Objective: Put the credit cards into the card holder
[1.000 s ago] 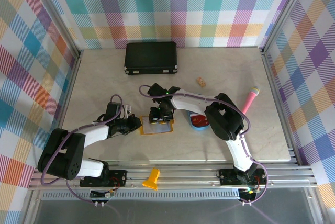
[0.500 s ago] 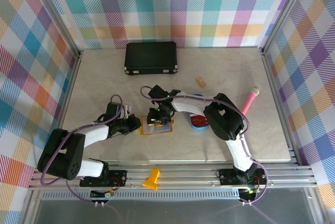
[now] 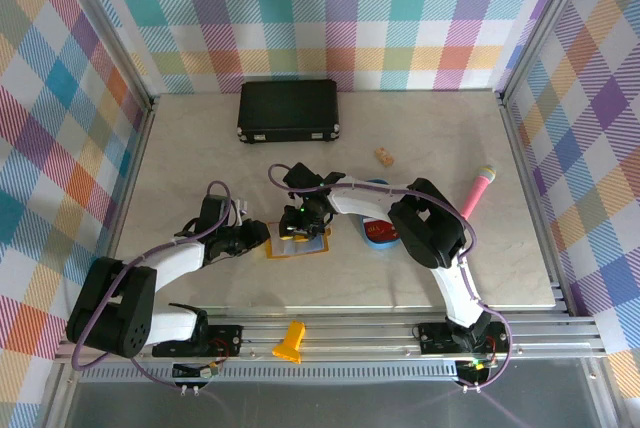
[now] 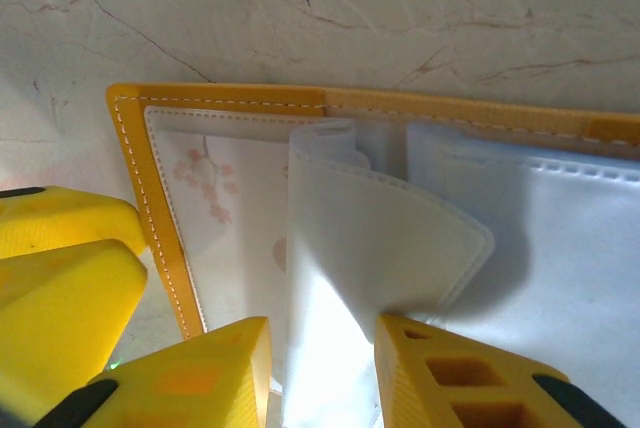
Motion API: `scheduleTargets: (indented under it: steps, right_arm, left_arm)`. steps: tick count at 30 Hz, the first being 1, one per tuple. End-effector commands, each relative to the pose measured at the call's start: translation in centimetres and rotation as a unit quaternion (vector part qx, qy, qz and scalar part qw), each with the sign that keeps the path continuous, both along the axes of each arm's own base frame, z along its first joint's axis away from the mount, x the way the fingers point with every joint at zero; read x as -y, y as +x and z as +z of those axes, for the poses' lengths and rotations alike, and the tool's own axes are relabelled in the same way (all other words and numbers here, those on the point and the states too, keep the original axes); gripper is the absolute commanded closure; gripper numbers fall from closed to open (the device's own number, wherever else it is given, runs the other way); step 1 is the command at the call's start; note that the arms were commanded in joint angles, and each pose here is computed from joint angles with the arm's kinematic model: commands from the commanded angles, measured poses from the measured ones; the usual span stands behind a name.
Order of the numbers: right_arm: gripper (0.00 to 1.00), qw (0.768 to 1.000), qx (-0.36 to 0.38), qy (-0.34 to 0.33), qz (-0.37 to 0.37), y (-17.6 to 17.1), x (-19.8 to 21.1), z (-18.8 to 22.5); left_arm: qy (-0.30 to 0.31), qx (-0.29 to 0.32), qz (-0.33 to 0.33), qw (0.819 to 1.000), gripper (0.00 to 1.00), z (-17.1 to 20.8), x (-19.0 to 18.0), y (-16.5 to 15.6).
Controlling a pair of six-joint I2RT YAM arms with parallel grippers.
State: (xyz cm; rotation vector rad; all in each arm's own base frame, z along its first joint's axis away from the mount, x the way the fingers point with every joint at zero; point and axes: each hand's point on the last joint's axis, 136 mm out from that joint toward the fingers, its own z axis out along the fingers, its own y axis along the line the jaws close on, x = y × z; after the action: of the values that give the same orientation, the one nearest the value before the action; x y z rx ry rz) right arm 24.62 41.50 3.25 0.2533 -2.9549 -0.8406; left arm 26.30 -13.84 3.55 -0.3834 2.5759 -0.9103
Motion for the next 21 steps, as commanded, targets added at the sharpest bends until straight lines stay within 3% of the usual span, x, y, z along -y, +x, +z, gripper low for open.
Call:
scheduleTargets:
  steps: [1,7,11,21]
  right_arm:
    - [0.67,1.000,-0.004,0.009,-0.001,-0.5,-0.3,0.7]
    - [0.67,1.000,-0.009,0.006,-0.002,-0.5,-0.4,0.4]
    - [0.67,1.000,-0.010,0.005,-0.002,-0.5,-0.5,0.3]
    - [0.67,1.000,-0.014,0.004,-0.003,-0.4,-0.7,0.1]
  left_arm:
    - [0.009,0.000,0.004,1.000,0.70,0.5,-0.1,0.0]
    - [0.002,-0.034,0.036,0.999,0.72,0.5,-0.6,-0.8]
    - [-0.022,-0.044,0.056,0.997,0.79,1.1,-0.4,-1.5]
    - [-0.055,-0.034,0.042,0.997,0.86,1.7,1.7,-3.8]
